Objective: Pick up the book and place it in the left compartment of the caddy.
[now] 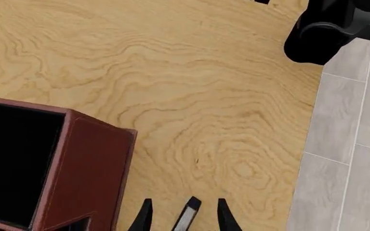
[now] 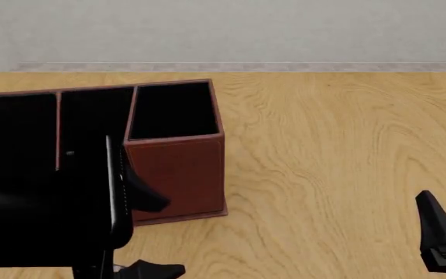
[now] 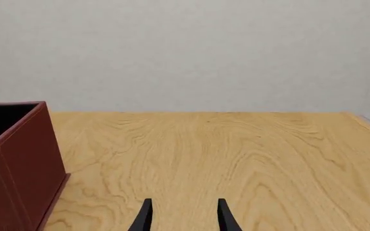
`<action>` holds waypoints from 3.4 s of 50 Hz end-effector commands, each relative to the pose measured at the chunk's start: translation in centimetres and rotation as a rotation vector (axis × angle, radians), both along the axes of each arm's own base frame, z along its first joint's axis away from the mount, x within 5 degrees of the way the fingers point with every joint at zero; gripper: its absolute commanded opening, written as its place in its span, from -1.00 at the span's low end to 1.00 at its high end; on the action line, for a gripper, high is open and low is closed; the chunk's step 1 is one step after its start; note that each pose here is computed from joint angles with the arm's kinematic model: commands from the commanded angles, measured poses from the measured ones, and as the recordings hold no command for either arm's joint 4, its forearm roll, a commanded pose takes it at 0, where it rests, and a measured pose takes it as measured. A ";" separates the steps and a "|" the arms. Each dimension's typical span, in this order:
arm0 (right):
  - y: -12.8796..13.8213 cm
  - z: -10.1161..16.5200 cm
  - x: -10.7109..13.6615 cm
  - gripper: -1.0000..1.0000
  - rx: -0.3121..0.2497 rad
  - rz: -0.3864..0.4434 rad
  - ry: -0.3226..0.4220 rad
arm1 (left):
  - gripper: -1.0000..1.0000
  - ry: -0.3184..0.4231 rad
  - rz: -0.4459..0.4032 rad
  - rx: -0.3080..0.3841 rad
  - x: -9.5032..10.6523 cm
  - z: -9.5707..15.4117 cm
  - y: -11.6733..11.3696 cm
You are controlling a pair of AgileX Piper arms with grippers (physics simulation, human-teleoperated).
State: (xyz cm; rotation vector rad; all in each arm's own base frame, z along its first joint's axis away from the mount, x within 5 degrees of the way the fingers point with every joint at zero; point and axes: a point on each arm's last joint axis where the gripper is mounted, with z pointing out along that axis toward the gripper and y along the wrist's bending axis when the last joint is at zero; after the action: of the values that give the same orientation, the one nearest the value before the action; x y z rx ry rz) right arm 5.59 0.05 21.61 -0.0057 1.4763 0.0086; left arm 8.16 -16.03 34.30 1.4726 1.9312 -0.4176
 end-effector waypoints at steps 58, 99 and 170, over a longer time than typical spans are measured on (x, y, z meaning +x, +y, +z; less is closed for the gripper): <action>0.0 0.1 0.0 1.00 0.008 -0.007 -0.007 | 1.00 0.048 0.014 0.095 0.4 -8.0 -0.1; 0.0 0.1 0.0 1.00 0.007 -0.007 -0.011 | 1.00 0.076 0.050 0.153 0.8 -11.2 0.6; 0.0 0.2 0.0 1.00 0.006 -0.004 -0.011 | 1.00 0.101 0.046 0.255 0.8 -14.3 2.2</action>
State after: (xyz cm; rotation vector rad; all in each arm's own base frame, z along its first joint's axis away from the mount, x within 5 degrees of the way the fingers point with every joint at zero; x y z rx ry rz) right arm 5.56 0.02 21.74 0.0038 1.4650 0.0089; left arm 9.00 -14.04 20.35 1.5782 2.1505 -0.2407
